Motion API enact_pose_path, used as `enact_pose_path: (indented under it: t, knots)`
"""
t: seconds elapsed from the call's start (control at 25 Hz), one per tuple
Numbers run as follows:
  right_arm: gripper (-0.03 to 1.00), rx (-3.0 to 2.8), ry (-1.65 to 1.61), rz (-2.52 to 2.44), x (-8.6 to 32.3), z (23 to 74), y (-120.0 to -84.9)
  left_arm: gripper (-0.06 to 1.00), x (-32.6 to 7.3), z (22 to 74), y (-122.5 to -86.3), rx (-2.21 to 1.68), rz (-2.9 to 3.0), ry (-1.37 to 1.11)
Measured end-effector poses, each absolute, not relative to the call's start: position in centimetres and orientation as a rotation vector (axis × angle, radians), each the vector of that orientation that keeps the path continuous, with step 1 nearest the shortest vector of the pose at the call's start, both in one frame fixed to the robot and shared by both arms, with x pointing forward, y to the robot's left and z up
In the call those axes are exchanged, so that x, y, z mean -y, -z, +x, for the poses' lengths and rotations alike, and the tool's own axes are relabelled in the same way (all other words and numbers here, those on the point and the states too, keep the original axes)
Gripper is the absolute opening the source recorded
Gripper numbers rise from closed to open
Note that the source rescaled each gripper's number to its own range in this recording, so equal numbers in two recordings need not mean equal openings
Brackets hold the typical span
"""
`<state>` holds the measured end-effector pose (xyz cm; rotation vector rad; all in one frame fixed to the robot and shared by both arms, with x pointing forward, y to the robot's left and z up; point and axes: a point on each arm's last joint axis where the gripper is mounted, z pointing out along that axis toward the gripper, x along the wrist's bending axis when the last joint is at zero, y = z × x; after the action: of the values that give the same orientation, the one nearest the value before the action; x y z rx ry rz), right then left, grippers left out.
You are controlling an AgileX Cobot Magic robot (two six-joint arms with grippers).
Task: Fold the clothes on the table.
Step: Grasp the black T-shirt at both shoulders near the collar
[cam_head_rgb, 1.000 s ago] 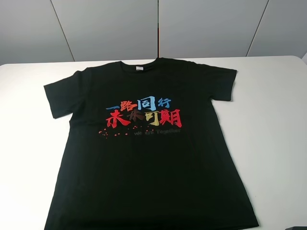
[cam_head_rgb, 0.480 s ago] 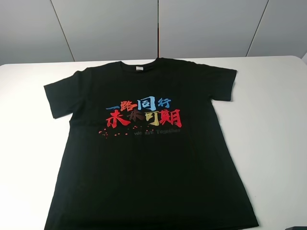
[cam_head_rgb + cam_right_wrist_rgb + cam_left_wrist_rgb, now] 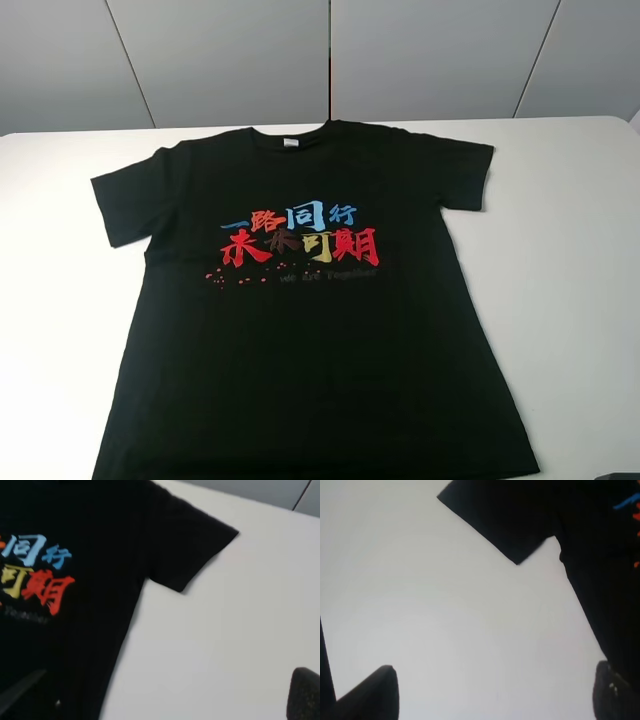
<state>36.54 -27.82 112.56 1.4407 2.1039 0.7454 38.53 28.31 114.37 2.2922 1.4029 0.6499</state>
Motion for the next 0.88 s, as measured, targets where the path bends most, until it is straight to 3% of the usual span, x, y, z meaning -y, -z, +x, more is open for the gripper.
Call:
enact_pose_path:
  t: [0.2, 0.44, 0.72, 0.88]
  knots:
    - [1.00, -2.219, -0.780, 1.506, 26.6, 41.7, -112.7, 1.00, -26.3, 44.9, -112.1, -1.126, 2.618, -0.544]
    - [1.00, -2.339, -0.797, 1.535, 25.7, 44.4, -110.9, 1.00, -22.4, 50.7, -104.9, -0.810, 2.919, -0.347]
    - [1.00, -2.355, -0.789, 1.484, 25.7, 45.0, -110.5, 1.00, -16.5, 53.8, -96.3, -0.381, 3.085, -0.242]
    - [1.00, -2.374, -0.781, 1.438, 25.7, 45.1, -110.5, 1.00, -15.4, 54.7, -92.6, -0.241, 3.135, -0.207]
